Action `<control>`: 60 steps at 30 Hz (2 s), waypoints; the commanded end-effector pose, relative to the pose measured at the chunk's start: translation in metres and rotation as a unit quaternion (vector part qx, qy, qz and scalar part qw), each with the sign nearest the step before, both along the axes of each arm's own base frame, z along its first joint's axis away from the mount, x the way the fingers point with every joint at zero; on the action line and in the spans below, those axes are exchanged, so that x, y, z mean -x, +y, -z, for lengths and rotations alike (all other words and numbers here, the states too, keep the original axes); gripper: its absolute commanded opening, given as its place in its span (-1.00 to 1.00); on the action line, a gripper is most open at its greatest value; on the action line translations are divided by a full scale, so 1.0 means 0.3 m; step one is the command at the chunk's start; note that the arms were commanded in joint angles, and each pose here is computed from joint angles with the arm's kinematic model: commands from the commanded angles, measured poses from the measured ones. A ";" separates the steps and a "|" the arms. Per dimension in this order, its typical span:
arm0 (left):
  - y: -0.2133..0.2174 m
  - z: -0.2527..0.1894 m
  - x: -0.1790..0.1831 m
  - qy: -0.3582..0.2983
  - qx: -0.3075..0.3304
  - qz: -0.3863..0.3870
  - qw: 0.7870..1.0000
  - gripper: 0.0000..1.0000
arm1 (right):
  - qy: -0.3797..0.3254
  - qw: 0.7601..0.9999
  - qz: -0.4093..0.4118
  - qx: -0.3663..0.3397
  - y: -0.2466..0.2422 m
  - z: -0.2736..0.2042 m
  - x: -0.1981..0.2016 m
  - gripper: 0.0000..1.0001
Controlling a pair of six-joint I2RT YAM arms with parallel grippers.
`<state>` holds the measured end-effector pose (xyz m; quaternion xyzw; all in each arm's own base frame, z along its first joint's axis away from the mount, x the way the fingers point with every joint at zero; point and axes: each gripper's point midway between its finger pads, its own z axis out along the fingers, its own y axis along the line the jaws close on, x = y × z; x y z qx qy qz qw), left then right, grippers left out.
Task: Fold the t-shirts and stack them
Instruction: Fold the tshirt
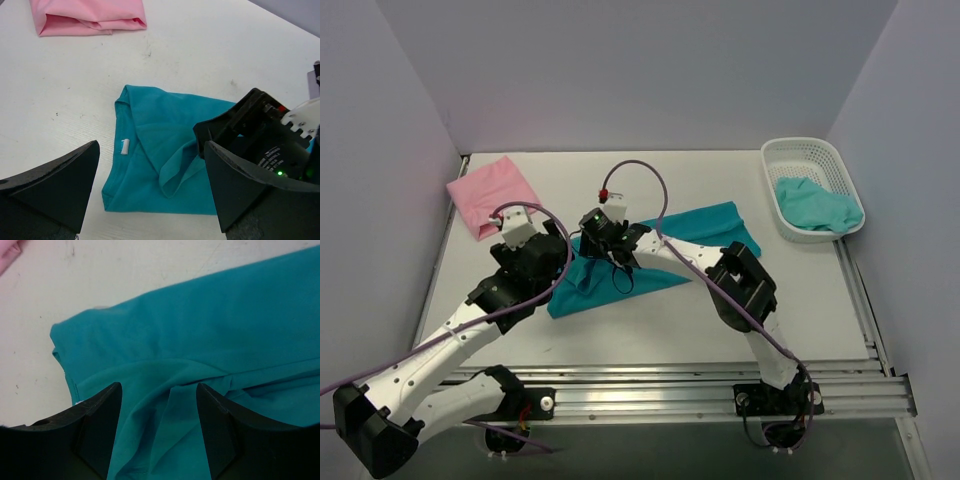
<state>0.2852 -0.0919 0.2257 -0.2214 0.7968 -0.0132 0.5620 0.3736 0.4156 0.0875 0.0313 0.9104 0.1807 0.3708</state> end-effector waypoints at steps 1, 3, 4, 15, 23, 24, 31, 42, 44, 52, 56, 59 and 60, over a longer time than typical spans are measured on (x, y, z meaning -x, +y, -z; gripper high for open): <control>-0.010 -0.004 -0.010 -0.007 0.006 0.015 1.000 0.88 | -0.003 1.000 -0.003 -0.008 0.050 -0.038 0.029 0.14; -0.012 0.002 -0.012 -0.007 0.007 0.016 1.000 0.88 | 0.003 1.000 -0.010 -0.006 0.078 -0.017 0.050 0.14; -0.013 0.006 -0.013 -0.006 0.008 0.017 1.000 0.88 | 0.003 1.000 -0.011 -0.005 0.086 -0.012 0.054 0.14; 0.001 0.011 -0.005 -0.005 0.007 0.017 1.000 0.88 | 0.006 1.000 -0.005 0.018 0.082 0.017 0.074 0.08; 0.010 0.007 -0.001 -0.012 0.011 0.018 1.000 0.88 | 0.004 0.999 0.010 0.037 0.023 0.015 0.093 0.09; 0.007 0.010 -0.004 -0.010 0.011 0.019 1.000 0.88 | 0.002 0.999 0.013 0.039 0.014 0.010 0.092 0.09; -0.013 0.033 -0.019 -0.003 0.014 0.024 1.000 0.88 | 0.000 0.999 0.017 0.044 -0.010 0.019 0.098 0.08; 0.003 0.052 -0.012 0.001 0.007 0.019 1.000 0.88 | 0.016 0.999 -0.001 0.043 0.036 0.077 0.092 -1.00; 0.007 0.054 -0.011 0.002 0.007 0.018 1.000 0.88 | 0.017 0.999 0.000 0.044 0.031 0.080 0.092 -1.00; 0.004 0.047 -0.009 -0.003 0.015 0.022 1.000 0.88 | 0.014 0.999 0.006 0.045 0.008 0.068 0.097 -1.00; 0.004 0.053 -0.010 0.001 0.012 0.022 1.000 0.88 | 0.010 0.999 0.016 0.050 -0.033 0.049 0.111 -1.00; 0.003 0.055 -0.013 0.001 0.011 0.022 1.000 0.88 | 0.013 0.998 0.024 0.058 -0.098 0.057 0.148 -1.00; 0.003 0.058 -0.016 0.001 0.011 0.022 1.000 0.88 | 0.013 0.998 0.028 0.060 -0.117 0.058 0.156 -1.00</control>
